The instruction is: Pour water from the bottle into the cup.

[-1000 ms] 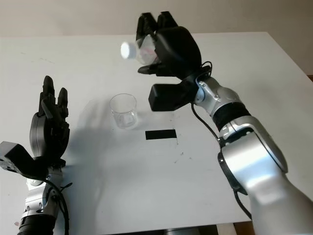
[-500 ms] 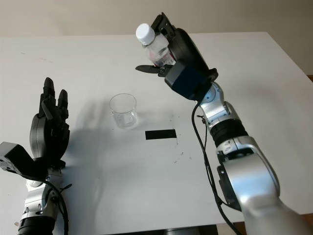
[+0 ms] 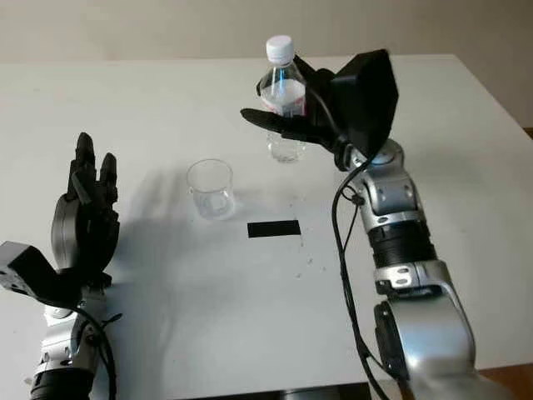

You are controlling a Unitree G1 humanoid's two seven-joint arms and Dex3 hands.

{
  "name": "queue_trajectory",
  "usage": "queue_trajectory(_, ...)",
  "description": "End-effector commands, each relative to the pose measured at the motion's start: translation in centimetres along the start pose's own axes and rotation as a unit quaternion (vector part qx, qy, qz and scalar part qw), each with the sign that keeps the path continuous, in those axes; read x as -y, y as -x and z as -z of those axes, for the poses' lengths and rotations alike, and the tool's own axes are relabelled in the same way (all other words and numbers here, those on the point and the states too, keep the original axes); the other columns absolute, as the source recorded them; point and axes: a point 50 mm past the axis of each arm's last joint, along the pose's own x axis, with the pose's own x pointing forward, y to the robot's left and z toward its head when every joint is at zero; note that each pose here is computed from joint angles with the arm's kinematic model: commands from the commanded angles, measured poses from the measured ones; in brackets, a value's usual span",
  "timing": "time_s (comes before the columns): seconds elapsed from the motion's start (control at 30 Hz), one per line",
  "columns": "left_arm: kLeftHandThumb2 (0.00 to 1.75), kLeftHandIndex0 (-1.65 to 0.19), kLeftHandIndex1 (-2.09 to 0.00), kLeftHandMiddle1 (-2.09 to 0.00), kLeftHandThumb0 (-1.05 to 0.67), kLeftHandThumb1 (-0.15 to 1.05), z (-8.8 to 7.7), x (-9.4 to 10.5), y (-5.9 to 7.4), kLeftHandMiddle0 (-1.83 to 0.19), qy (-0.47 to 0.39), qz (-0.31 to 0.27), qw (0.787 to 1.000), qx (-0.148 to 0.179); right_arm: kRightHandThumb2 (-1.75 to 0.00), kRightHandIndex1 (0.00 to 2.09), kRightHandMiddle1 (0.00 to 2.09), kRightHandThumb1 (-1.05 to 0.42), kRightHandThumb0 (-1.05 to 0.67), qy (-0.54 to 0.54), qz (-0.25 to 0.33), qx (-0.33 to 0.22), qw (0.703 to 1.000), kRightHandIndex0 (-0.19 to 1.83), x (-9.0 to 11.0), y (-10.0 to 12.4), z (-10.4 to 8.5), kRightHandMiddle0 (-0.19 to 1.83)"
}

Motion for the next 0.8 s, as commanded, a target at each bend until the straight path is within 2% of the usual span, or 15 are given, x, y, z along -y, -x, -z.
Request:
queue_trajectory(0.0, 0.74, 0.09, 0.0, -0.28, -0.9, 1.05, -0.1, -0.3, 0.3, 0.19, -0.003, -0.004, 1.0, 0.001, -0.35, 2.09, 2.09, -1.05, -0.17, -0.022, -0.006, 0.006, 1.0, 1.4, -0.2, 0.3, -0.3, 0.77)
queue_trajectory(0.13, 0.73, 0.1, 0.0, -0.29, -0.91, 1.05, -0.1, -0.4, 0.4, 0.19, -0.007, -0.003, 1.0, 0.0, -0.36, 2.09, 2.09, -1.05, -0.19, -0.049, -0.018, -0.008, 0.999, 1.56, -0.5, 0.6, 0.3, 0.75)
queue_trajectory(0.3, 0.72, 0.1, 0.0, -0.25, -0.91, 1.05, -0.1, -0.5, 0.5, 0.19, -0.008, 0.003, 1.0, -0.001, -0.36, 2.09, 2.09, -1.05, -0.2, -0.05, -0.02, -0.012, 0.998, 1.62, -0.9, 0.9, 1.2, 0.79)
queue_trajectory(0.37, 0.73, 0.1, 0.0, -0.24, -0.9, 1.05, -0.1, -0.5, 0.6, 0.19, -0.008, 0.002, 1.0, -0.001, -0.36, 2.09, 2.09, -1.05, -0.19, -0.051, -0.02, -0.016, 0.998, 1.65, -1.1, 1.1, 1.5, 0.89)
queue_trajectory(0.53, 0.74, 0.12, 0.0, -0.25, -0.89, 1.05, -0.1, -0.6, 0.7, 0.19, -0.006, -0.003, 1.0, -0.002, -0.36, 2.09, 2.09, -1.05, -0.2, -0.049, -0.022, -0.036, 0.998, 1.65, -1.7, 1.1, 2.6, 0.96)
queue_trajectory(0.67, 0.73, 0.12, 0.0, -0.25, -0.9, 1.05, -0.1, -0.6, 0.8, 0.19, -0.007, -0.004, 1.0, -0.003, -0.36, 2.09, 2.09, -1.05, -0.2, -0.05, -0.024, -0.042, 0.998, 1.67, -2.0, 1.3, 3.0, 1.17)
queue_trajectory(0.77, 0.73, 0.13, 0.0, -0.22, -0.9, 1.05, -0.1, -0.7, 0.9, 0.19, -0.009, -0.003, 1.0, -0.004, -0.37, 2.09, 2.09, -1.05, -0.21, -0.053, -0.024, -0.049, 0.997, 1.67, -2.0, 1.6, 3.5, 1.21)
